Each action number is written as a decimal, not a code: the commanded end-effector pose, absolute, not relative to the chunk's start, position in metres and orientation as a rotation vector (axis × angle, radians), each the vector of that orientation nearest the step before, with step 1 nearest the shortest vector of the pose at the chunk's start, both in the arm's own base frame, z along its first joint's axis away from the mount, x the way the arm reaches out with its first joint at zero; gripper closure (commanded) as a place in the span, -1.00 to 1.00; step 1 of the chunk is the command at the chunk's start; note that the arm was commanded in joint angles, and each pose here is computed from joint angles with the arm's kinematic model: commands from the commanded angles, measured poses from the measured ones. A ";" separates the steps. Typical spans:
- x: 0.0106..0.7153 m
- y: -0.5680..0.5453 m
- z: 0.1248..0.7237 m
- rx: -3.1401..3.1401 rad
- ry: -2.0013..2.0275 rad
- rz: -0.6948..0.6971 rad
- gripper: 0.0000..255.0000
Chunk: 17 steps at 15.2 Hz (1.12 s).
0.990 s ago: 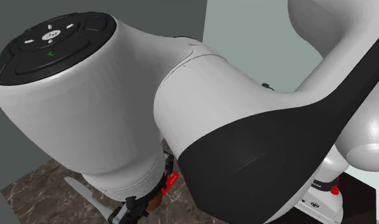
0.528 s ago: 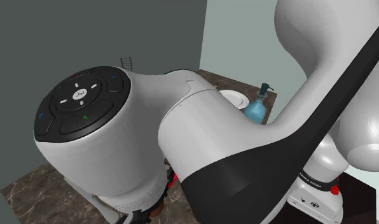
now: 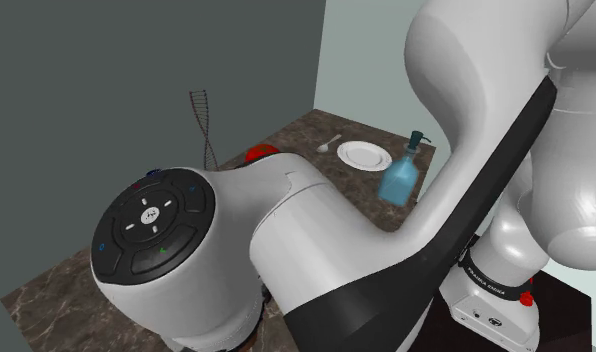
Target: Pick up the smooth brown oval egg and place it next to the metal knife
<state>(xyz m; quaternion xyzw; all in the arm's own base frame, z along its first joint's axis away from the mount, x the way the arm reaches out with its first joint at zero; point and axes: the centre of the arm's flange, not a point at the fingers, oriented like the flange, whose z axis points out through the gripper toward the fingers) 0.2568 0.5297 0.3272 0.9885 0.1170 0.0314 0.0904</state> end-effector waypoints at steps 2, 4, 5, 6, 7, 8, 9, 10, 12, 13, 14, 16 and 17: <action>0.257 0.529 0.309 2.939 0.348 0.094 1.00; 0.257 0.529 0.309 2.939 0.348 0.094 1.00; 0.257 0.529 0.309 2.939 0.348 0.094 1.00; 0.257 0.529 0.309 2.939 0.348 0.094 1.00; 0.257 0.529 0.309 2.939 0.348 0.094 1.00; 0.257 0.529 0.309 2.939 0.348 0.094 1.00; 0.257 0.529 0.309 2.939 0.348 0.094 1.00; 0.257 0.529 0.309 2.939 0.348 0.094 1.00; 0.257 0.529 0.309 2.939 0.348 0.094 -1.00; 0.257 0.529 0.309 2.939 0.348 0.094 -1.00; 0.257 0.529 0.309 2.939 0.348 0.094 -1.00; 0.257 0.529 0.309 2.939 0.348 0.094 -1.00; 0.256 0.531 0.322 2.939 0.348 0.094 -1.00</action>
